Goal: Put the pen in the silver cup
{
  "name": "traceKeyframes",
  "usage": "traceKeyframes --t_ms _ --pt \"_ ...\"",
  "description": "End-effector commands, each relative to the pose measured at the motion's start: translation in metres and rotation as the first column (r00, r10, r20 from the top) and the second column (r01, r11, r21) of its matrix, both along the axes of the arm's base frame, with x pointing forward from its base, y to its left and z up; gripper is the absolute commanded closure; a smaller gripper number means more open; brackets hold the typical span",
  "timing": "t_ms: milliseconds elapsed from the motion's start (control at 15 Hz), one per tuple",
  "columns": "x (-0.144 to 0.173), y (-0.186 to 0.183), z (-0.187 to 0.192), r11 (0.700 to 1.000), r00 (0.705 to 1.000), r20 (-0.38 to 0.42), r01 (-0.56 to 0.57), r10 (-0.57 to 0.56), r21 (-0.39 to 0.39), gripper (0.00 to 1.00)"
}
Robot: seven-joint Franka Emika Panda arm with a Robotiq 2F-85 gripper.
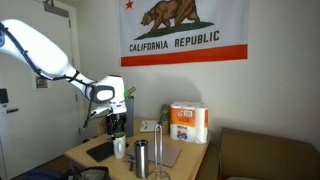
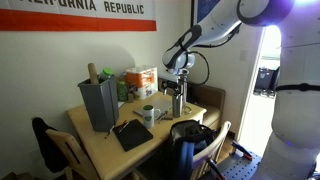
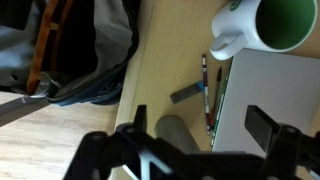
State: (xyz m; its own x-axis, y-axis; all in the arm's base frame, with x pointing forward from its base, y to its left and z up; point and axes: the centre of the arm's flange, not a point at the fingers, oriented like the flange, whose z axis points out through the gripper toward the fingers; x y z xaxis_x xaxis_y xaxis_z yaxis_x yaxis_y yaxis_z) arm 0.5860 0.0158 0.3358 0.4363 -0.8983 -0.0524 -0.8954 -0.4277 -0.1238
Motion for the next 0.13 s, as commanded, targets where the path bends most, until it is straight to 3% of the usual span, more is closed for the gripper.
traceKeyframes --t_ms 0,67 --pt "0.0 0.0 0.0 1.0 1.0 0.0 0.0 0.0 0.0 0.0" --pt "0.0001 0.0 0.0001 1.0 1.0 0.001 0.0 0.0 0.0 0.0"
